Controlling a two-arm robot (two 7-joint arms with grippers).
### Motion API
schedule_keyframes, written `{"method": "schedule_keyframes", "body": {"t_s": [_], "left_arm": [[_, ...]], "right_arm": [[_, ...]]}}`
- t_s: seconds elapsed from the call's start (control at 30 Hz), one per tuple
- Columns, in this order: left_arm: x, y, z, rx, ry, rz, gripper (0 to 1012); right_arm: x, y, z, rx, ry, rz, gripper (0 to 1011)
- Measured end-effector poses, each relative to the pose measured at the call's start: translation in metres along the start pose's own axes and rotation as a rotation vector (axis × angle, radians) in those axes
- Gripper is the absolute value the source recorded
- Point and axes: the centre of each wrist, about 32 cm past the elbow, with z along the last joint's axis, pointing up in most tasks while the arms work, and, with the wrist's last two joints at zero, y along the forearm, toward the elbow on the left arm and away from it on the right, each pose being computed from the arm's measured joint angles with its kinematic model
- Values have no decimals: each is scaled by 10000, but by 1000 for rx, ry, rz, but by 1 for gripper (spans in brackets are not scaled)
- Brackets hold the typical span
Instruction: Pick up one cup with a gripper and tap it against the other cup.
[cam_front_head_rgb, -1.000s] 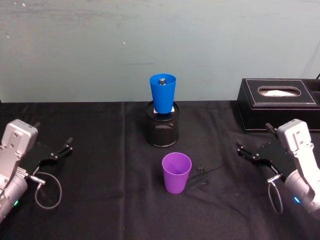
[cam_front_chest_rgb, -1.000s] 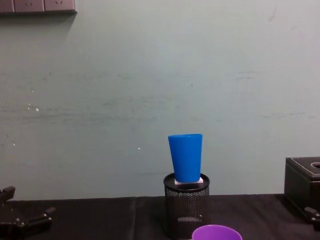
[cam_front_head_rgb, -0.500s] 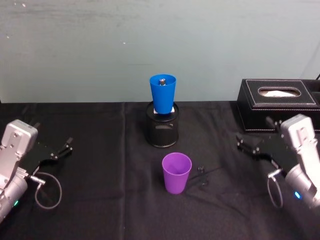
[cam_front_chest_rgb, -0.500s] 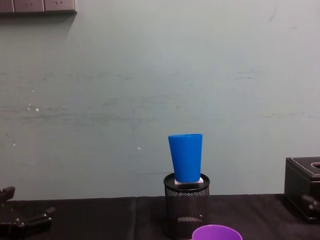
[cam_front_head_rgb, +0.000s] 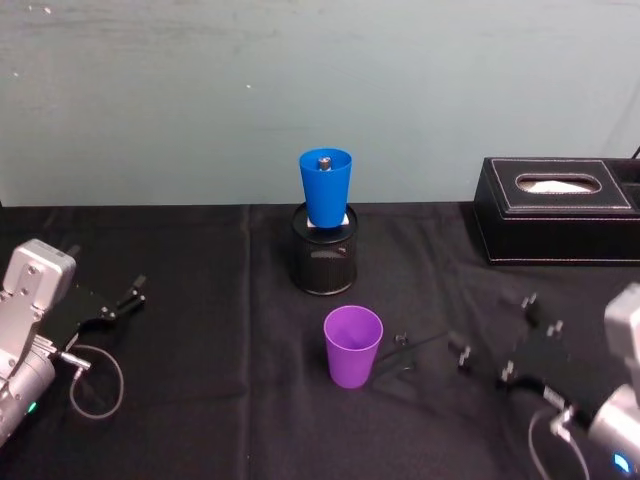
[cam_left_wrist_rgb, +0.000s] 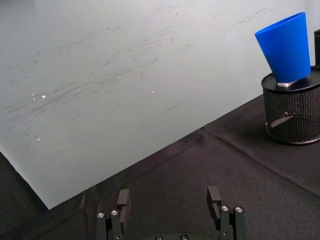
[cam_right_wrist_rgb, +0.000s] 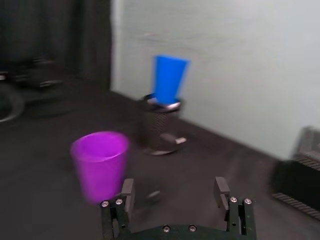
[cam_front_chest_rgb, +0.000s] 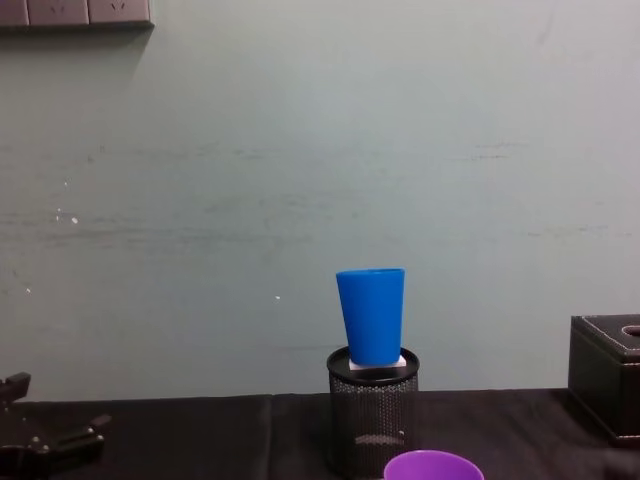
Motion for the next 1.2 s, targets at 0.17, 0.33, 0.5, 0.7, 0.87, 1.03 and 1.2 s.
{"method": "schedule_keyframes", "body": {"t_s": [0.17,0.33,0.5,0.7,0.87,1.03,1.2], "left_arm": [[0,0,0,0,0,0,1000],[0,0,0,0,0,0,1000],[0,0,0,0,0,0,1000],[0,0,0,0,0,0,1000],[0,0,0,0,0,0,1000],[0,0,0,0,0,0,1000],[0,0,0,0,0,0,1000]], "right_arm": [[-80,-49,-60,0,42,133,1003],[-141,39,-54,5,84,211,1003],[-180,232,-43,-16,127,251,1003],[-206,458,-41,-40,134,257,1003],[-232,626,-36,-46,110,256,1003],[-253,763,-40,-49,77,244,1003],[-276,873,-57,-42,64,230,1003]]}}
